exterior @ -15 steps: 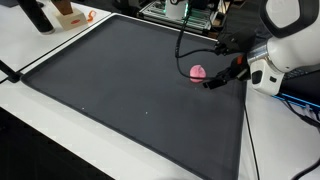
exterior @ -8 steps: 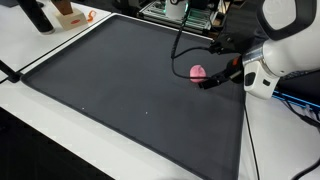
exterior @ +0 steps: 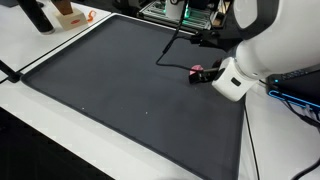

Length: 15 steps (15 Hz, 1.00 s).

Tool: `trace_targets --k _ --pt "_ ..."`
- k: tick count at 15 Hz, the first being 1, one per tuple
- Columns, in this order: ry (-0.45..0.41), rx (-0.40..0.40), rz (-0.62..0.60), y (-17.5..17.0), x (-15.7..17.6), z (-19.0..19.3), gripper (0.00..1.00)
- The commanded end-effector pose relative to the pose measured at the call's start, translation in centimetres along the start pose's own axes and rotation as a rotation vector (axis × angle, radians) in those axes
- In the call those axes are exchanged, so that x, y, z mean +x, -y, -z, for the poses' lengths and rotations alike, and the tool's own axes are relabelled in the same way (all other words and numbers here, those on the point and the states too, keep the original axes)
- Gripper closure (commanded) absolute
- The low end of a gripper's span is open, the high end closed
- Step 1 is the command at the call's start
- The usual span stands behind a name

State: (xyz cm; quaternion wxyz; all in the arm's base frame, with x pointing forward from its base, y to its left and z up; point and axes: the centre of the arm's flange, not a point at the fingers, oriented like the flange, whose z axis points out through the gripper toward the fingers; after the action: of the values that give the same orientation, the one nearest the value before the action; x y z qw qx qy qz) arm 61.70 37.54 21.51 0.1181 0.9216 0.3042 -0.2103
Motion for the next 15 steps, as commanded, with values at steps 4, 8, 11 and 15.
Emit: trace_targets --k 4,8,11,15 --pt "0.004 0.207 -0.282 -5.1 -0.1 -0.8 0.00" --pt "-0.001 0.335 -0.439 -7.6 -1.1 -1.3 0.00" --pt "-0.004 0.416 -0.570 -9.2 -2.2 -1.9 0.00" --pt "-0.016 0.539 -0.738 -10.9 -3.9 -2.9 0.00"
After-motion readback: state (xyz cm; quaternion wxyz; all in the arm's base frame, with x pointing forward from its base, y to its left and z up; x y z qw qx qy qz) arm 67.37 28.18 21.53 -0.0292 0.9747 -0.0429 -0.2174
